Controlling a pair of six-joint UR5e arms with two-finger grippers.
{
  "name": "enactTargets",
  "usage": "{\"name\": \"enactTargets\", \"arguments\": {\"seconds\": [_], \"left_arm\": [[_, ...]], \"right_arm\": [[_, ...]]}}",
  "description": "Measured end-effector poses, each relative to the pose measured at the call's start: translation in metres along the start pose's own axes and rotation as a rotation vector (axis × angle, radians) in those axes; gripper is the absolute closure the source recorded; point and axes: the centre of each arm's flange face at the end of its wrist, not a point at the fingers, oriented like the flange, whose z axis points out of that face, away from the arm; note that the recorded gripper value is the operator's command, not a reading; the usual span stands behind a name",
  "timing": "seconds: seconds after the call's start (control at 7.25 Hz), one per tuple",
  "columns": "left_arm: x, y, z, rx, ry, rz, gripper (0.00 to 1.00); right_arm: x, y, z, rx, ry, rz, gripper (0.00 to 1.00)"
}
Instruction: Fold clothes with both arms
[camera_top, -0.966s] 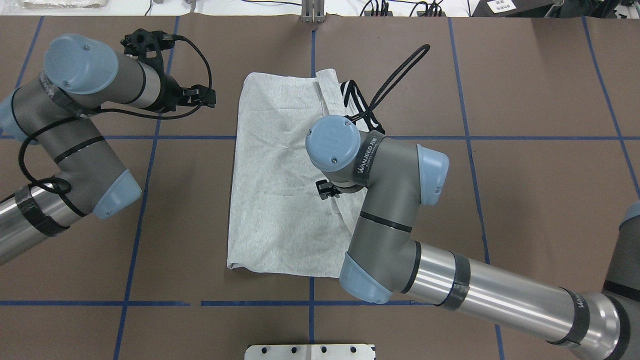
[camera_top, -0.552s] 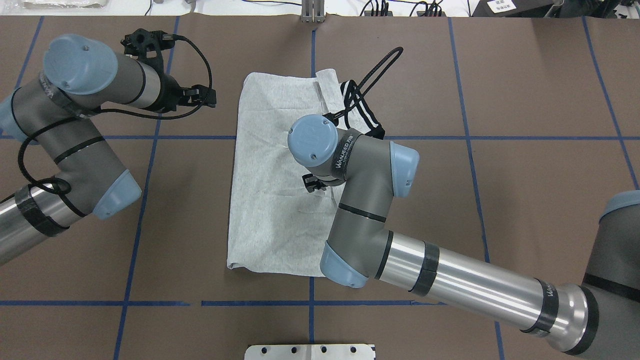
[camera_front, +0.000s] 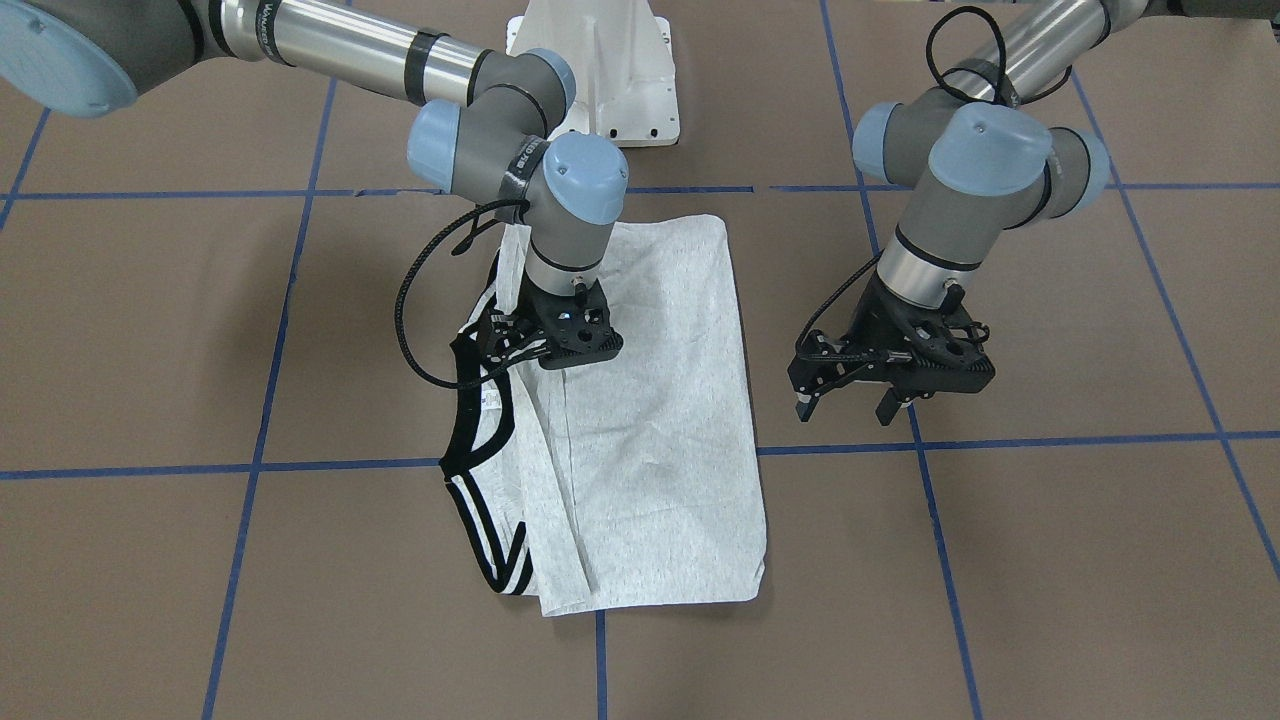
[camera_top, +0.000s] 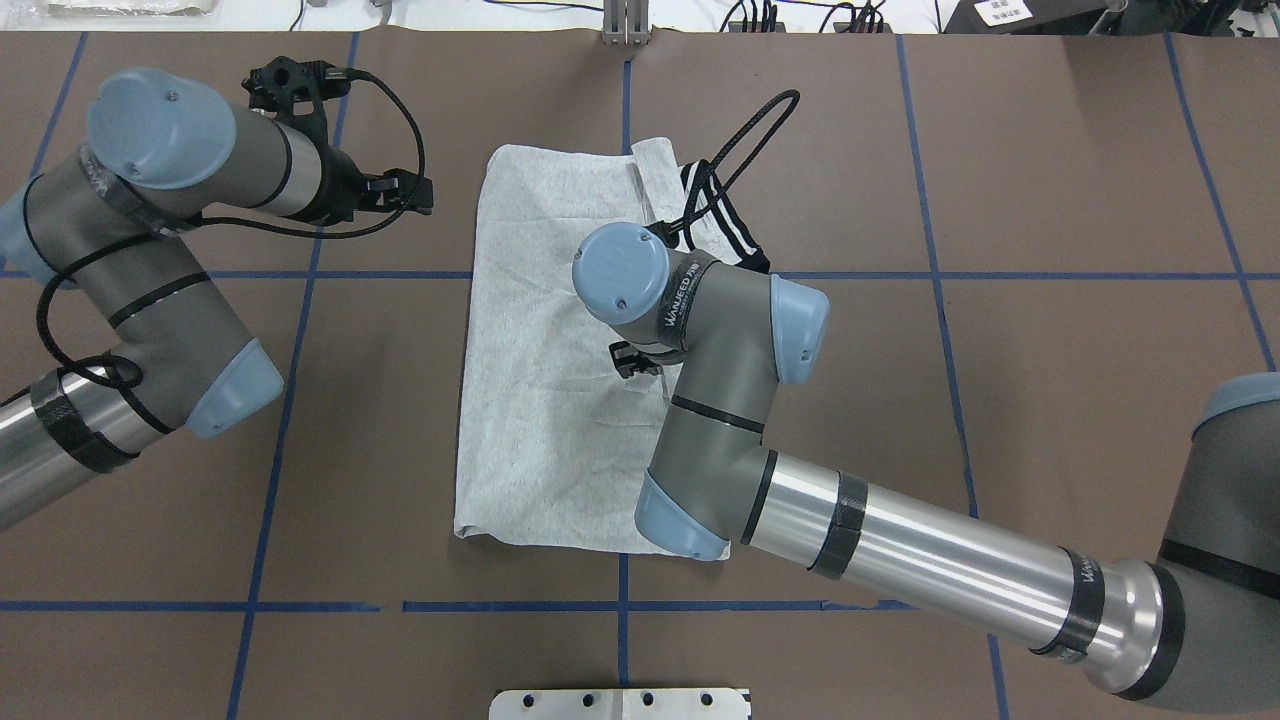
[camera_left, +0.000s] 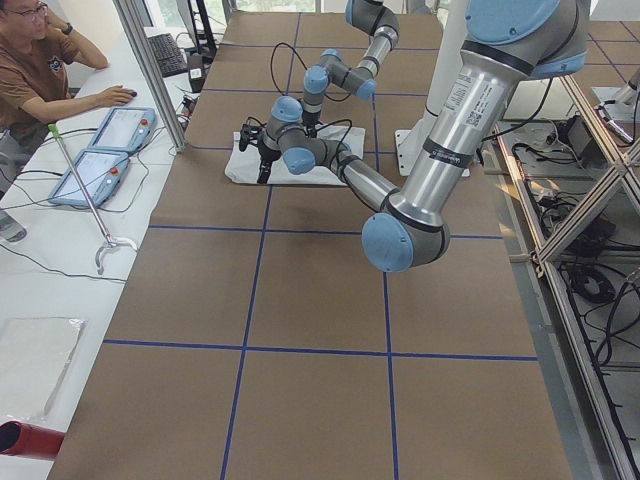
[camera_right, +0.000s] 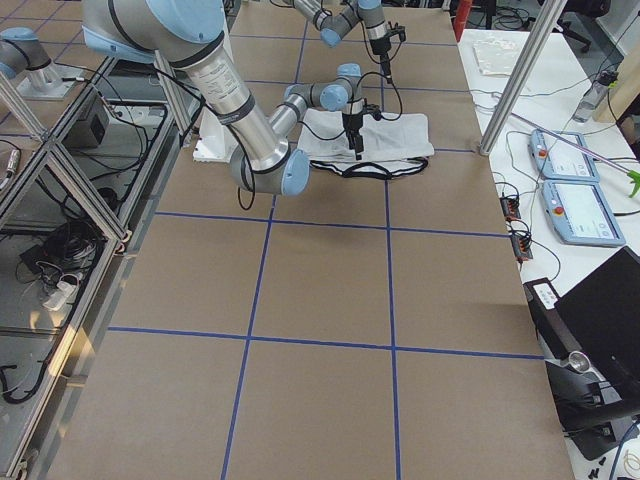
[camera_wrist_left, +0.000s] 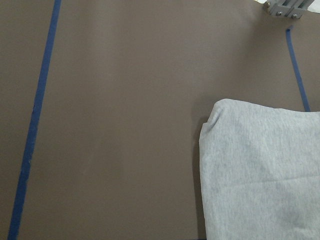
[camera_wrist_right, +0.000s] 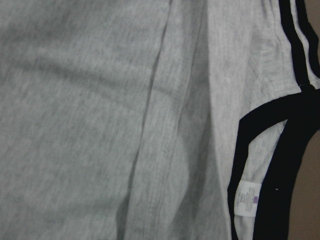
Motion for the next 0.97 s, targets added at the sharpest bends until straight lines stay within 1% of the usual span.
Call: {"name": "enactTargets", "arguments": {"seconds": [0.28, 0.97], "left_arm": [[0.0013, 0.0007, 0.0017, -0.002, 0.0, 0.001, 0.0], [0.0058, 0.0003, 0.0012, -0.002, 0.006, 0.006, 0.0]], "right_arm": [[0.0016, 0.0004, 0.0016, -0.007, 0.009, 0.002, 0.0], [0.0104, -0.0023, 0.003, -0.014, 0.013, 0.012, 0.0]]}}
